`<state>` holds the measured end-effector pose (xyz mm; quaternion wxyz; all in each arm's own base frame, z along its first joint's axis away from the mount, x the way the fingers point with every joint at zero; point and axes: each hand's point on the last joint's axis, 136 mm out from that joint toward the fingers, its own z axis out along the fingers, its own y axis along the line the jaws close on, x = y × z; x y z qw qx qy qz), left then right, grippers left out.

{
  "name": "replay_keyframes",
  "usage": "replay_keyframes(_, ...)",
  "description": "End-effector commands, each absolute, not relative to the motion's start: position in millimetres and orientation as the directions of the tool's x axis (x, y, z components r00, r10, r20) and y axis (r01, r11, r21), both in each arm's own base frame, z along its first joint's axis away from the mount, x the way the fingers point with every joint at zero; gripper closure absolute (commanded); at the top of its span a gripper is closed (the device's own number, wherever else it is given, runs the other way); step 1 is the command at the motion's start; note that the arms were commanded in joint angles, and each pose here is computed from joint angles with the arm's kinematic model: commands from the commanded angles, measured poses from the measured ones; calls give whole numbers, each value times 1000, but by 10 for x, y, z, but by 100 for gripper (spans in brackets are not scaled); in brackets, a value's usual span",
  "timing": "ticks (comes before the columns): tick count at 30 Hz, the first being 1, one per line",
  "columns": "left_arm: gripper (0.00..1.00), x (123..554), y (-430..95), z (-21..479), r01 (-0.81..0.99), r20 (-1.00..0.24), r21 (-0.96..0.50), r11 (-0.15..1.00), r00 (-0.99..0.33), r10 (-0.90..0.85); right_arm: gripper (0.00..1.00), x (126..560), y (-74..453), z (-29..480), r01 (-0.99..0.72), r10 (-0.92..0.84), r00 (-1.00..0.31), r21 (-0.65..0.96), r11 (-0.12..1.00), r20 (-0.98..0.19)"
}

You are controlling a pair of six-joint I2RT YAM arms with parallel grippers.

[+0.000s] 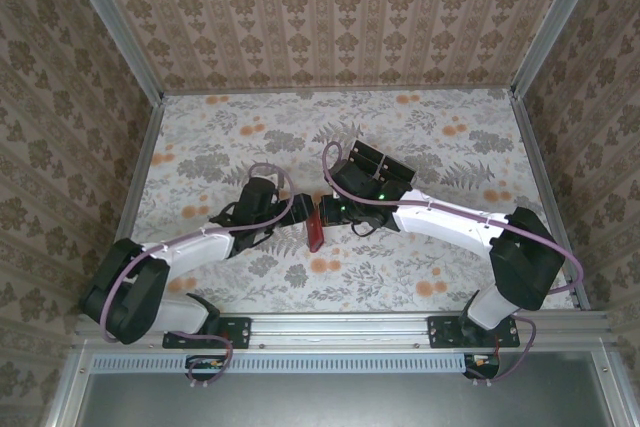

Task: Put the credit cards into the card holder
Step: Open the card holder at the center of the table.

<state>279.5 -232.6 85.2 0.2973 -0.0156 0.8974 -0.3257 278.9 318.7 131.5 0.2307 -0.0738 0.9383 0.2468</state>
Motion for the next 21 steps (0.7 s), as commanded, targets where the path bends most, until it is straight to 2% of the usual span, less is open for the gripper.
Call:
replay_keyframes(1, 19, 2858, -2459, 1023, 224, -559, -608, 762, -802, -210, 100, 2767, 3261, 1516, -261, -9, -880, 469, 844, -474)
replay_keyframes(21, 18, 2791, -2458, 804, 213, -538, -589, 780, -823, -182, 100, 2766, 3244, 1525, -259, -4, -878, 470, 844, -478)
